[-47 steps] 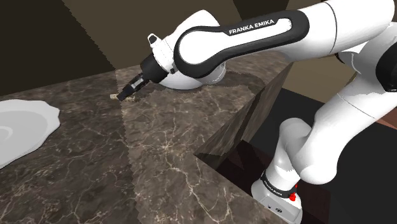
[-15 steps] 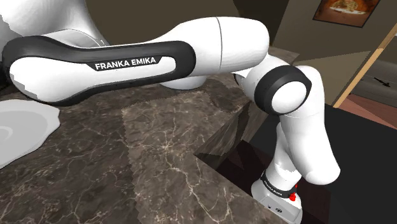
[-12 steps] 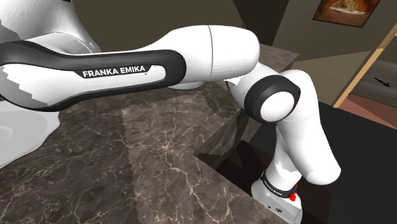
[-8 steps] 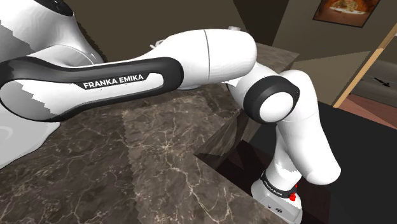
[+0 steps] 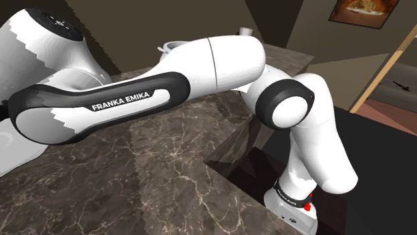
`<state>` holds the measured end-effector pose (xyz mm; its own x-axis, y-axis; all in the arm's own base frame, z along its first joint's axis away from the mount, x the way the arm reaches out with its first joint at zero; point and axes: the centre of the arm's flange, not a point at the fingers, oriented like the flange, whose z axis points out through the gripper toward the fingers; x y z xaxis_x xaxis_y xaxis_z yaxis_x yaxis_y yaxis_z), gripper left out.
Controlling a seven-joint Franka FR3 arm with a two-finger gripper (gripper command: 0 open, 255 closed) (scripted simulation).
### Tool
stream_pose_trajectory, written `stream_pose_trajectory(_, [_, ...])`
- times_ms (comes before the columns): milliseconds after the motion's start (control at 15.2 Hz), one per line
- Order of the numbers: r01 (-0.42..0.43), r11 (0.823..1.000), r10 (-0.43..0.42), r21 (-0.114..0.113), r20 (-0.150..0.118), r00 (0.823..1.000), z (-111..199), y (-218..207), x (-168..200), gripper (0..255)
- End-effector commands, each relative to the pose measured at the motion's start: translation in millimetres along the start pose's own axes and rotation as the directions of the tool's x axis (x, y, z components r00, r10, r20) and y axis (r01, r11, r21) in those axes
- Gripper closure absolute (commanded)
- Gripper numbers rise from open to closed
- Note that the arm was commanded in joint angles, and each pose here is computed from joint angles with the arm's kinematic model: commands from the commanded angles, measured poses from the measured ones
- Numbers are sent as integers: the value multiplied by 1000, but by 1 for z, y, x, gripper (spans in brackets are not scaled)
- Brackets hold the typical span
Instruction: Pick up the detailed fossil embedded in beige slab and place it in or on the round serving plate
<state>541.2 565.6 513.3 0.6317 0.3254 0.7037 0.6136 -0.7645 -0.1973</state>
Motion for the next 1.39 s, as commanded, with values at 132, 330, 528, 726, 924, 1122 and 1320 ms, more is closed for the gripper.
stream_pose_trajectory(132, [0,1000,0,0,0,1000,1,0,-1,255])
stream_pose_trajectory(330, [0,1000,0,0,0,1000,1,0,-1,0])
stream_pose_trajectory(528, [0,1000,0,0,0,1000,1,0,-1,0])
stream_pose_trajectory(726, [0,1000,0,0,0,1000,-12,0,-1,0])
stream_pose_trajectory(924, [0,1000,0,0,0,1000,-49,0,-1,0])
stream_pose_trajectory(1122, [0,1000,0,0,0,1000,-49,0,-1,0])
stream_pose_trajectory(1320, [0,1000,0,0,0,1000,-49,0,-1,0])
